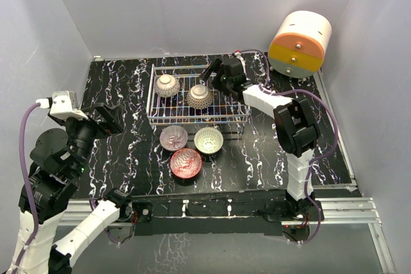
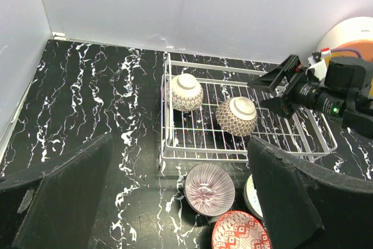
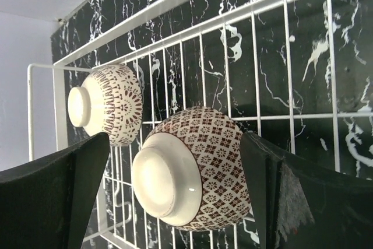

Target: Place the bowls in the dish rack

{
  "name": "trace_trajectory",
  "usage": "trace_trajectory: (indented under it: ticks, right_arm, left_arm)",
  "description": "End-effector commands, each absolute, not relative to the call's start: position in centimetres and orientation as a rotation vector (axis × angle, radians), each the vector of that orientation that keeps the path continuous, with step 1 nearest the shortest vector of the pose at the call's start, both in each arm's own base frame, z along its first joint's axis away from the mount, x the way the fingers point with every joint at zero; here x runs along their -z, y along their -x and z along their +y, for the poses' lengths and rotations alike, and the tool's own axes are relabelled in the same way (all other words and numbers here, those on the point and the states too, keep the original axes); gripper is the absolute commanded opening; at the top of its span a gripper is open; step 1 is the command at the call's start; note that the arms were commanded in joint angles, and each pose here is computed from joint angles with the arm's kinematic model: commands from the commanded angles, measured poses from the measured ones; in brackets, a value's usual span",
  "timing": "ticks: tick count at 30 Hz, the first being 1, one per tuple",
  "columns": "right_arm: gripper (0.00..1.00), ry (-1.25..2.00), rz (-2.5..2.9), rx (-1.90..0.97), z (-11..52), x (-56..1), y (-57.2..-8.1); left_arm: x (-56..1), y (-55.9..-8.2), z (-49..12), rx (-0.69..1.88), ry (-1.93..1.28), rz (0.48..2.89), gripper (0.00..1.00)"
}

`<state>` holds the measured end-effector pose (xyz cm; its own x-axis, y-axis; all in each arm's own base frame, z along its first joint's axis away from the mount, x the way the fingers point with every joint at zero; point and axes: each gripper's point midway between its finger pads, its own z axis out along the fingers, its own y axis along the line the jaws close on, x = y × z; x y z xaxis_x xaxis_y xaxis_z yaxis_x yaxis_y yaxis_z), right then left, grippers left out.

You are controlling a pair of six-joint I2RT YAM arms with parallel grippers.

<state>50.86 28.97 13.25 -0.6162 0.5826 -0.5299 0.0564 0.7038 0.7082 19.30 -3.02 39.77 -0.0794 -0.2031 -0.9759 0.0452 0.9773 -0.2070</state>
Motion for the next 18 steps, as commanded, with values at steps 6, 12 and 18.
trace_trajectory:
  ticks: [6, 12, 18]
  right_arm:
    - [0.98, 0.04, 2.143, -0.477, 30.7, -20.3, -51.6]
    - [1.0, 0.249, 2.144, -0.147, 32.4, -20.4, -49.6]
    - [0.99, 0.264, 2.198, -0.017, 31.5, -18.3, -48.2]
  left_arm:
    - [-39.7, -19.7, -3.4, 0.213, 0.115, 1.633, 0.97]
    - [-39.0, -19.6, -3.2, 0.205, 0.122, 1.639, 0.97]
    - [-38.7, -19.6, -3.1, 0.195, 0.117, 1.647, 0.97]
